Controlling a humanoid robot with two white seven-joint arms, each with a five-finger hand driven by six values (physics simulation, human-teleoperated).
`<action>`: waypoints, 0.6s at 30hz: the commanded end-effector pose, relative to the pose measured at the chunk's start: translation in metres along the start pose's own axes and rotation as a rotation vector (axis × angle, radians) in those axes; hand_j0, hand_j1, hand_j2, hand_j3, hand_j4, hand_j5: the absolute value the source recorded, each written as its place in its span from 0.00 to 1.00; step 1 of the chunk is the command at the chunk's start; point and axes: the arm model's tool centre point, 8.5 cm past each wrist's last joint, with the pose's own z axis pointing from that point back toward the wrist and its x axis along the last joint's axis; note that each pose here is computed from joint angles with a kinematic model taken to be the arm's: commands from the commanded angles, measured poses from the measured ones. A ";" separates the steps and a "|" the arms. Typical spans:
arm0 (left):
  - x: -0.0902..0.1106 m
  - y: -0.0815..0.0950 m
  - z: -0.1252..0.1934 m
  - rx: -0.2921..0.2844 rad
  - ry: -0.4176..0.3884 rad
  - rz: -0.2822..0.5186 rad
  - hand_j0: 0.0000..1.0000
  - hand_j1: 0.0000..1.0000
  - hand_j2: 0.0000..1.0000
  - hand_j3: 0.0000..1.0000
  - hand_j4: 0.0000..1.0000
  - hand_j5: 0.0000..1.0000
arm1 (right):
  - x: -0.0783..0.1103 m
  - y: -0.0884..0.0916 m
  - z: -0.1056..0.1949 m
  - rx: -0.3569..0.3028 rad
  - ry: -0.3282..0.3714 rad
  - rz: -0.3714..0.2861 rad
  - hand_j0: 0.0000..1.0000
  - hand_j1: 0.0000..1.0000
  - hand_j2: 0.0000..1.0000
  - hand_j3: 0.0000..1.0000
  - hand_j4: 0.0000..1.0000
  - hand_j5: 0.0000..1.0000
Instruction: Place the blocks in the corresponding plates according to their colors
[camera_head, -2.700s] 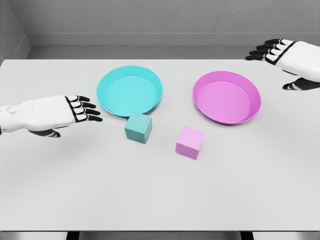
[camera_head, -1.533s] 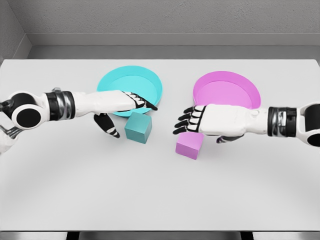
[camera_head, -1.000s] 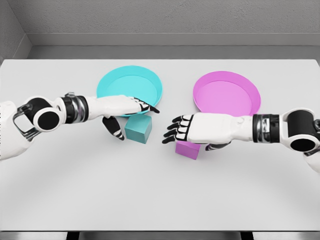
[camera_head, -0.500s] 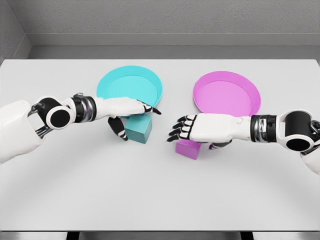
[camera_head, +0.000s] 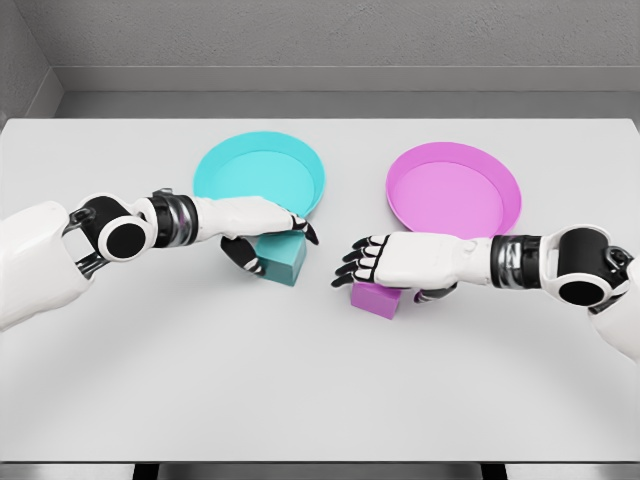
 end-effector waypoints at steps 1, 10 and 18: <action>0.001 0.000 0.000 0.001 -0.004 -0.001 0.70 0.70 0.70 0.70 0.70 0.70 | -0.001 0.001 -0.001 -0.001 0.003 -0.010 1.00 1.00 1.00 1.00 1.00 1.00; 0.008 0.010 0.003 0.011 -0.046 -0.040 0.46 0.46 0.46 0.46 0.46 0.46 | 0.000 0.000 -0.004 -0.008 -0.004 -0.011 0.85 0.85 0.85 0.85 0.85 0.85; 0.012 0.020 0.013 0.024 -0.111 -0.096 0.41 0.41 0.41 0.41 0.41 0.41 | 0.000 -0.001 -0.004 -0.011 -0.004 -0.014 0.77 0.77 0.77 0.77 0.77 0.77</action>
